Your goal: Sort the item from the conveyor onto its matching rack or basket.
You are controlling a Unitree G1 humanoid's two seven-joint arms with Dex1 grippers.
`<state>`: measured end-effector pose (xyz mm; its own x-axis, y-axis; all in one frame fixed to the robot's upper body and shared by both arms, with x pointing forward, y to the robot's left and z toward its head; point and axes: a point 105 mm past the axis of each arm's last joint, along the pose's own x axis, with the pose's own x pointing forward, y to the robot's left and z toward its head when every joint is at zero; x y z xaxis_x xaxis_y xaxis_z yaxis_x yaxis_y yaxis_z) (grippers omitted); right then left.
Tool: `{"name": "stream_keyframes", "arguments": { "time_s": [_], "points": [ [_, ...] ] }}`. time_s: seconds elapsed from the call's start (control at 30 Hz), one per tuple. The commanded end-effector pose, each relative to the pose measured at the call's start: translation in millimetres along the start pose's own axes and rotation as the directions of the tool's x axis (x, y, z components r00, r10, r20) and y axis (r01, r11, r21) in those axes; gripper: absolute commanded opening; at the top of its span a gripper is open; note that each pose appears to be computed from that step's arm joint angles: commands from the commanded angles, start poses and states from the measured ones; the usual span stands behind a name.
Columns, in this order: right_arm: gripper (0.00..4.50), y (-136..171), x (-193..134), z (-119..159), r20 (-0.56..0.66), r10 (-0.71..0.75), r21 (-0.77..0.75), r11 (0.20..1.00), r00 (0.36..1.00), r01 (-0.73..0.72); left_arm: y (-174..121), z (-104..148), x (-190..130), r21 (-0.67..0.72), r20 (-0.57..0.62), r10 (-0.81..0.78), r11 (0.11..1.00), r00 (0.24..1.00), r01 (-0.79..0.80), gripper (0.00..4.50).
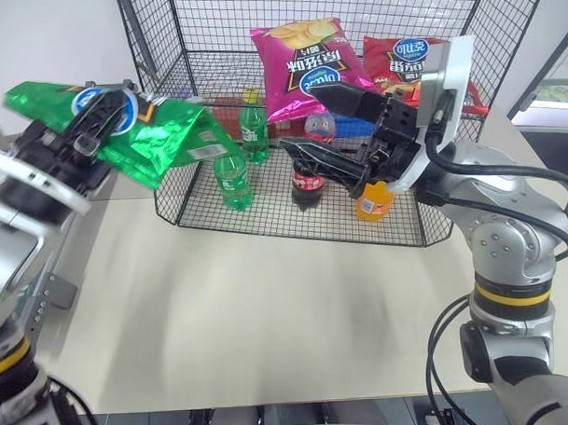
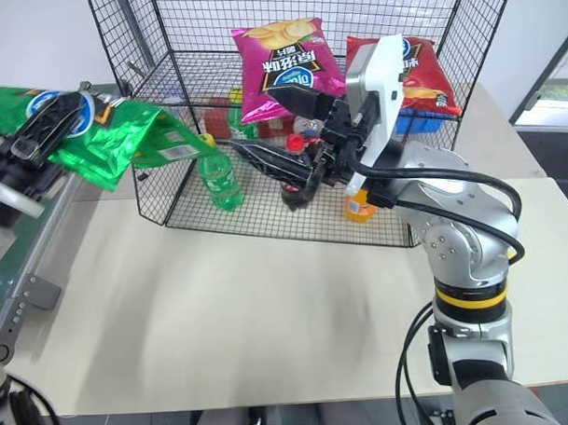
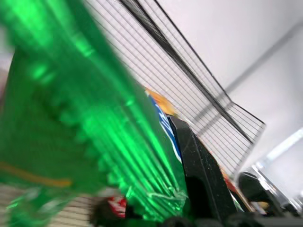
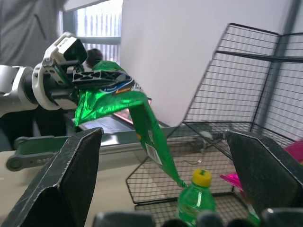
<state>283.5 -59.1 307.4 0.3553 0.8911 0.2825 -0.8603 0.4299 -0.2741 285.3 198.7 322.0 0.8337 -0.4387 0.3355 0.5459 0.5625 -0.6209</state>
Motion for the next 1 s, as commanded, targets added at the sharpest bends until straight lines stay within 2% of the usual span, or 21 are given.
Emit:
{"name": "stream_keyframes", "arguments": {
  "time_s": [0.03,0.27,0.37,0.5,0.67,0.87,1.0],
  "points": [
    [4.5,5.4,-4.6,15.7,0.039,-0.029,-0.049,0.998,0.999,0.031,-11.7,7.4,28.4,-0.02,0.012,-0.096,0.995,0.995,0.096,0.03],
    [4.5,6.9,-11.7,13.5,0.024,-0.097,-0.062,0.993,0.995,0.098,-24.6,32.4,72.6,0.057,0.143,-0.213,0.977,0.967,0.207,0.03],
    [4.5,7.7,-12.8,13.1,0.021,-0.11,-0.064,0.992,0.994,0.111,-22.5,32.4,82.3,0.09,0.151,-0.23,0.972,0.962,0.218,0.03],
    [4.5,8.2,-14.0,13.7,0.019,-0.128,-0.063,0.99,0.992,0.129,13.2,7.9,89.8,0.139,0.144,-0.175,0.978,0.974,0.156,0.03],
    [4.5,8.6,-15.0,14.1,0.012,-0.135,-0.067,0.988,0.991,0.136,39.9,-18.4,89.2,0.091,0.125,-0.109,0.991,0.986,0.098,0.03],
    [4.5,9.1,-15.2,11.7,-0.021,-0.125,-0.081,0.989,0.992,0.123,56.4,-20.2,81.3,0.015,0.161,0.01,1.0,0.987,-0.013,0.03],
    [4.5,6.4,-10.0,11.0,-0.042,-0.126,-0.094,0.988,0.991,0.121,52.7,-24.9,86.6,-0.042,0.178,0.048,0.998,0.983,-0.041,0.03]
  ]
}}
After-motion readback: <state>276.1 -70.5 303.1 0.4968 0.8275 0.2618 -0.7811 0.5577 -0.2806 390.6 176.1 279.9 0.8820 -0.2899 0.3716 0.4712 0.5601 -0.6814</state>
